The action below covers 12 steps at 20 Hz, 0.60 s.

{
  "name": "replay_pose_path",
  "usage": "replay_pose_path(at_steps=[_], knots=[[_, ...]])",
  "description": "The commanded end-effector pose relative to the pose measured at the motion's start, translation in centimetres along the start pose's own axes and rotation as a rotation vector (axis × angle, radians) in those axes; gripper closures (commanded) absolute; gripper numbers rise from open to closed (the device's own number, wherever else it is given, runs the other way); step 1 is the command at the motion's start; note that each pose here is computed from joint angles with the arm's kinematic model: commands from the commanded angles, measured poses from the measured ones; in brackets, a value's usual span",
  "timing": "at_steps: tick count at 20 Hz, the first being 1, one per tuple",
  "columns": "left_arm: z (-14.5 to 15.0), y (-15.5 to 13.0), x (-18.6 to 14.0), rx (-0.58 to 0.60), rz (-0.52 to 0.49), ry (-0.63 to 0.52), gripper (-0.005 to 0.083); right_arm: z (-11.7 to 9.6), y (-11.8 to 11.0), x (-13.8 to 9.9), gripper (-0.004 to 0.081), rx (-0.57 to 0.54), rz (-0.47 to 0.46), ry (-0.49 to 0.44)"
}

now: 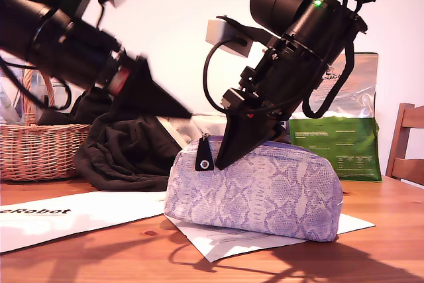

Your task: Close the zipper in the zip bag in front of you

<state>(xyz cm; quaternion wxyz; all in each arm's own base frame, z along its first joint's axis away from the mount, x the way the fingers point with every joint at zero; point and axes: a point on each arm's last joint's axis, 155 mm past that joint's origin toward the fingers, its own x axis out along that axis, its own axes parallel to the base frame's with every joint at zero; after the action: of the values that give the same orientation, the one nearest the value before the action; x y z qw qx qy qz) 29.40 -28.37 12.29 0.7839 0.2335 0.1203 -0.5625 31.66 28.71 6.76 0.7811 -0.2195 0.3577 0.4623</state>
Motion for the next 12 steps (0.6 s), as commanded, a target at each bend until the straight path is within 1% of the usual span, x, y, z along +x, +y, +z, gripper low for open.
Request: replay_pose_path(at_steps=[1,2,4,9,12], knots=[[-0.7,-0.2,0.3,0.083,-0.01,0.01,0.0428,-0.3,0.2,0.4,0.0783,-0.008,0.011,0.01],[-1.3,-0.2,0.6,0.107,-0.014,0.021,0.0424,-0.3,0.3,0.4,0.0783,-0.014,0.014,0.01],[-2.6,0.1,1.1,0.099,-0.015,0.043,0.0393,-0.2,0.7,0.4,0.0783,-0.038,0.037,0.005],[-4.3,1.0,2.2,0.115,-0.01,0.06,0.0394,-0.1,1.6,0.5,0.0783,-0.143,0.069,-0.004],[-5.4,1.3,2.5,0.095,-0.014,0.08,0.0394,0.0,1.9,0.5,0.0783,-0.217,0.076,-0.006]])
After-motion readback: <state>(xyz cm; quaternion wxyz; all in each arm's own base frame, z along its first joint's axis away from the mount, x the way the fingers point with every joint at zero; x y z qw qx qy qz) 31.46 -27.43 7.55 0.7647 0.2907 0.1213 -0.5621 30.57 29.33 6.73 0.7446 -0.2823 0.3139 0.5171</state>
